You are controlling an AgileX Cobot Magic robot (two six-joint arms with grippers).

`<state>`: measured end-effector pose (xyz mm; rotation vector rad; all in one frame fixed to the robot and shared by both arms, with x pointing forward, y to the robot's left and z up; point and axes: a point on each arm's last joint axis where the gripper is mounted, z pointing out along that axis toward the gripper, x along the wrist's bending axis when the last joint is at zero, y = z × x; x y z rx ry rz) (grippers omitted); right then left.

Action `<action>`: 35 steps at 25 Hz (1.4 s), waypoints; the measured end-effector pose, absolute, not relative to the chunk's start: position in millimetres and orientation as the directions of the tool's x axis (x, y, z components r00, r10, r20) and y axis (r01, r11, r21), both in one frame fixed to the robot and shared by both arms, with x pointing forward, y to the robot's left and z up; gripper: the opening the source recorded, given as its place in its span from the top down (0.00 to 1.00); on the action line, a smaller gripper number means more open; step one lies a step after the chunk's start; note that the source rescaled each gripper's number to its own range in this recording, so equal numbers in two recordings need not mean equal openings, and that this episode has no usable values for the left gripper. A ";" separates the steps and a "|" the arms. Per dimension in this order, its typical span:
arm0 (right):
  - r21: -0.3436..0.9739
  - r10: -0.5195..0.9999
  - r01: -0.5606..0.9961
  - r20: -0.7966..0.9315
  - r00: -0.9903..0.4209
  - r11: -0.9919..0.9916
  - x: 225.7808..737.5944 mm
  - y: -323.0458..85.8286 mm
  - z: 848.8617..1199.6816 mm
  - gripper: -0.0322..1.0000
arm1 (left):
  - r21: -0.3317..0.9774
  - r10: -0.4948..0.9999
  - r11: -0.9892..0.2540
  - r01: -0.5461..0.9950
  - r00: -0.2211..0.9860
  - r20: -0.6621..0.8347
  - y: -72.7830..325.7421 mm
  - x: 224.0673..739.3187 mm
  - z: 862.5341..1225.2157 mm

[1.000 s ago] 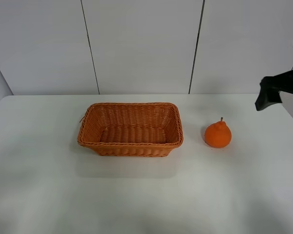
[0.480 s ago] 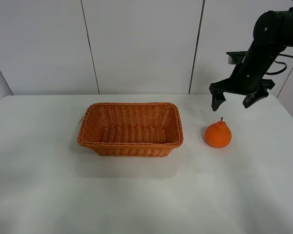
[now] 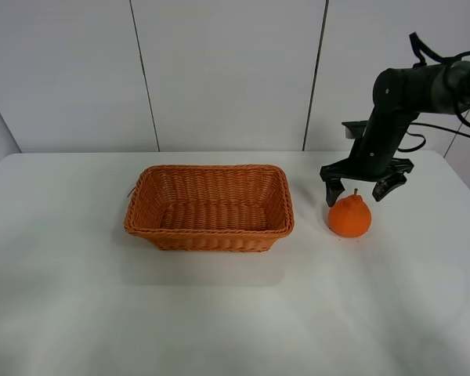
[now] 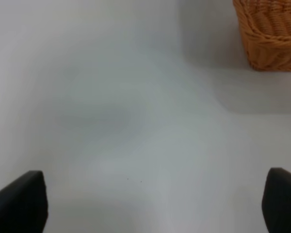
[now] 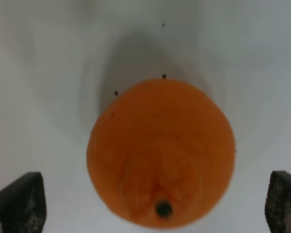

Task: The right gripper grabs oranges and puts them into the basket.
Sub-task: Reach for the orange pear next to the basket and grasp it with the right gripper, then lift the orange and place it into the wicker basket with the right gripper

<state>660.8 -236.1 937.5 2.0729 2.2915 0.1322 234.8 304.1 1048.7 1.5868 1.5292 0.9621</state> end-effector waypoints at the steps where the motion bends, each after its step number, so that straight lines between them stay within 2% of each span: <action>1: 0.077 0.995 0.992 0.021 -0.100 0.098 661.5 -235.9 929.1 0.00 | 0.886 0.999 -0.037 0.461 0.017 0.032 304.1 234.8 1048.7; 8: 0.037 0.996 0.995 0.011 -0.089 0.089 666.3 -236.0 895.3 0.00 | 0.886 0.999 -0.037 0.461 0.017 0.032 304.1 234.8 1048.7; 10: 0.047 0.996 0.995 0.011 -0.089 0.088 667.8 -235.9 895.6 0.05 | 0.886 0.999 -0.037 0.461 0.017 0.032 304.1 234.8 1048.7; 12: 0.051 0.996 0.995 0.011 -0.087 0.086 668.3 -235.8 896.1 0.27 | 0.886 0.999 -0.037 0.461 0.017 0.032 304.1 234.8 1048.7; 15: 0.053 0.996 0.995 0.010 -0.086 0.086 668.8 -235.8 898.5 0.87 | 0.886 0.999 -0.037 0.461 0.017 0.032 304.1 234.8 1048.7; 16: 0.063 0.996 0.994 0.010 -0.087 0.086 669.2 -235.8 902.7 0.96 | 0.886 0.999 -0.037 0.461 0.017 0.032 304.1 234.8 1048.7; 19: 0.102 0.996 0.991 0.011 -0.088 0.086 668.7 -236.0 919.5 0.97 | 0.886 0.999 -0.037 0.461 0.017 0.032 304.1 234.8 1048.7; 22: 0.165 0.996 0.982 0.009 -0.092 0.090 668.4 -236.5 950.4 0.97 | 0.886 0.999 -0.037 0.461 0.017 0.032 304.1 234.8 1048.7; 27: 0.282 0.994 0.954 -0.001 -0.109 0.105 666.5 -237.8 1029.3 0.97 | 0.886 0.999 -0.037 0.461 0.017 0.032 304.1 234.8 1048.7; 30: 0.313 0.993 0.943 -0.003 -0.117 0.112 665.6 -234.6 1061.6 0.97 | 0.886 0.999 -0.037 0.461 0.017 0.032 304.1 234.8 1048.7; 35: 0.386 0.979 0.903 -0.005 -0.203 0.189 662.9 -196.7 1088.2 0.97 | 0.886 0.999 -0.037 0.461 0.017 0.032 304.1 234.8 1048.7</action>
